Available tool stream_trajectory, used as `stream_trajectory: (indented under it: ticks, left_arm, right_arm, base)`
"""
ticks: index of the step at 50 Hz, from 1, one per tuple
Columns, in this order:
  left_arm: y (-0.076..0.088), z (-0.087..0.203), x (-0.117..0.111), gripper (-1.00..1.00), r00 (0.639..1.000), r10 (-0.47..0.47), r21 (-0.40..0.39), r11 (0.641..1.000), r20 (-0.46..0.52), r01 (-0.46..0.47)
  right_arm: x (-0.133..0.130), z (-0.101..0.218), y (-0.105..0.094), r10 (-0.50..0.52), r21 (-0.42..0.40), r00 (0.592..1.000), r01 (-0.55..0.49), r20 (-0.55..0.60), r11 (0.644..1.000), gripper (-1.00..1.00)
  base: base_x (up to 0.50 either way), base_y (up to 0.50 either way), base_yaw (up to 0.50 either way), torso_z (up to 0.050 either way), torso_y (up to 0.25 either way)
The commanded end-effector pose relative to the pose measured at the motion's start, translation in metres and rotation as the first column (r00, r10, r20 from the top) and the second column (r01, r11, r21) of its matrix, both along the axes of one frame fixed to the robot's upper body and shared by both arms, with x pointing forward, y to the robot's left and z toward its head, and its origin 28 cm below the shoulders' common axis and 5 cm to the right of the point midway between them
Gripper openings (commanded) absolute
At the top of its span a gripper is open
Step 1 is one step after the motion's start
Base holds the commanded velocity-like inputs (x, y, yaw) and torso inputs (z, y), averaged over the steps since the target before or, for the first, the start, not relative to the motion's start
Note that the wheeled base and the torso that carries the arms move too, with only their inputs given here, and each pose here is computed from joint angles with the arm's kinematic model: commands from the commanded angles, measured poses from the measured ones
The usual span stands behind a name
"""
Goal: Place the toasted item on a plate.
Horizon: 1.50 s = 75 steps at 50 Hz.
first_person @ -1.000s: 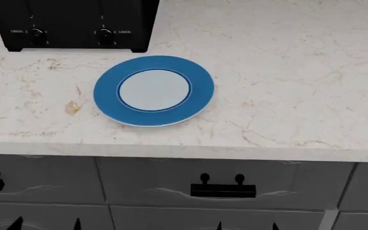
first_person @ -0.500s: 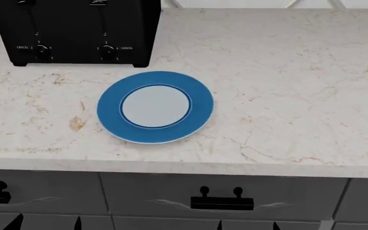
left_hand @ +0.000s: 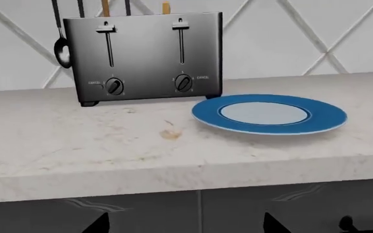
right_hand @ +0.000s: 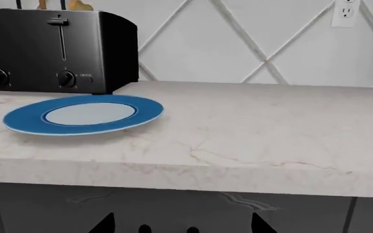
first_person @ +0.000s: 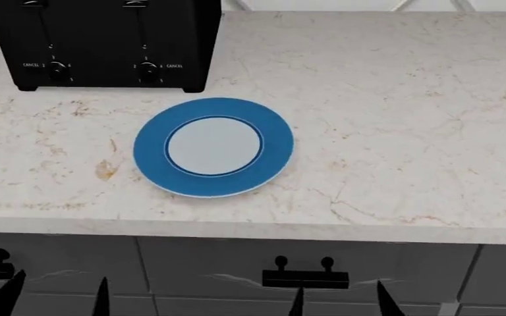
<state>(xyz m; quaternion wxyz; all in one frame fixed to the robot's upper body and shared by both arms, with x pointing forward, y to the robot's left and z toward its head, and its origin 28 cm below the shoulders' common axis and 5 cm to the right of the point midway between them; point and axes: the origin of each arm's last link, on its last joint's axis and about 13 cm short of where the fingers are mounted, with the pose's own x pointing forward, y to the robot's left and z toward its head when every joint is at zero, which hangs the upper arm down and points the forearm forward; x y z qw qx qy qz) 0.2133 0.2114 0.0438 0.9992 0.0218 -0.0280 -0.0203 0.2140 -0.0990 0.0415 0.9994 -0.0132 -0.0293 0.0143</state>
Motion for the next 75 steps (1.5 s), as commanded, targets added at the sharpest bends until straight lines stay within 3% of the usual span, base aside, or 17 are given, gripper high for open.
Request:
stream_trajectory:
  ticks: [1, 17, 22, 30, 34, 45, 75]
  left_arm:
    - [0.007, 0.03, 0.009, 1.0, 0.998, -0.01, 0.035, 0.999, 0.054, 0.008]
    - [0.016, 0.074, 0.041, 1.0, 0.99, -0.026, 0.086, 0.996, 0.142, 0.014]
    - [0.018, 0.093, 0.057, 1.0, 0.986, -0.03, 0.07, 0.997, 0.165, 0.019]
    - [0.019, 0.119, 0.075, 1.0, 0.984, -0.008, 0.04, 0.999, 0.177, 0.001]
    - [0.022, 0.137, 0.084, 1.0, 0.987, -0.012, 0.072, 0.997, 0.158, 0.001]
    - [0.032, 0.162, 0.078, 1.0, 0.986, 0.019, 0.095, 0.995, 0.164, -0.035]
    - [0.041, 0.175, 0.062, 1.0, 0.981, 0.053, 0.112, 0.991, 0.186, -0.075]
  right_arm:
    - [0.007, 0.03, -0.003, 0.015, -0.024, 0.999, -0.014, 0.045, 1.0, 1.0]
    - [0.036, 0.081, -0.007, 0.044, -0.098, 0.992, -0.032, 0.116, 0.995, 1.0]
    - [0.05, 0.1, -0.008, 0.054, -0.107, 0.989, -0.039, 0.138, 0.993, 1.0]
    - [0.066, 0.126, -0.011, 0.063, -0.131, 0.986, -0.043, 0.152, 0.99, 1.0]
    - [0.072, 0.146, -0.013, 0.065, -0.129, 0.985, -0.044, 0.163, 0.991, 1.0]
    - [0.068, 0.183, -0.016, 0.063, -0.151, 0.976, -0.032, 0.206, 0.988, 1.0]
    - [0.056, 0.189, -0.014, 0.088, -0.152, 0.966, -0.052, 0.243, 0.987, 1.0]
  base:
    - [0.0, 0.0, 0.0, 0.05, 0.0]
    - [0.0, 0.0, 0.0, 0.05, 0.0]
    - [0.0, 0.0, 0.0, 0.048, 0.0]
    - [0.0, 0.0, 0.0, 0.0, 0.0]
    - [0.0, 0.0, 0.0, 0.0, 0.0]
    - [0.0, 0.0, 0.0, 0.0, 0.0]
    - [0.34, 0.0, 0.0, 0.0, 0.0]
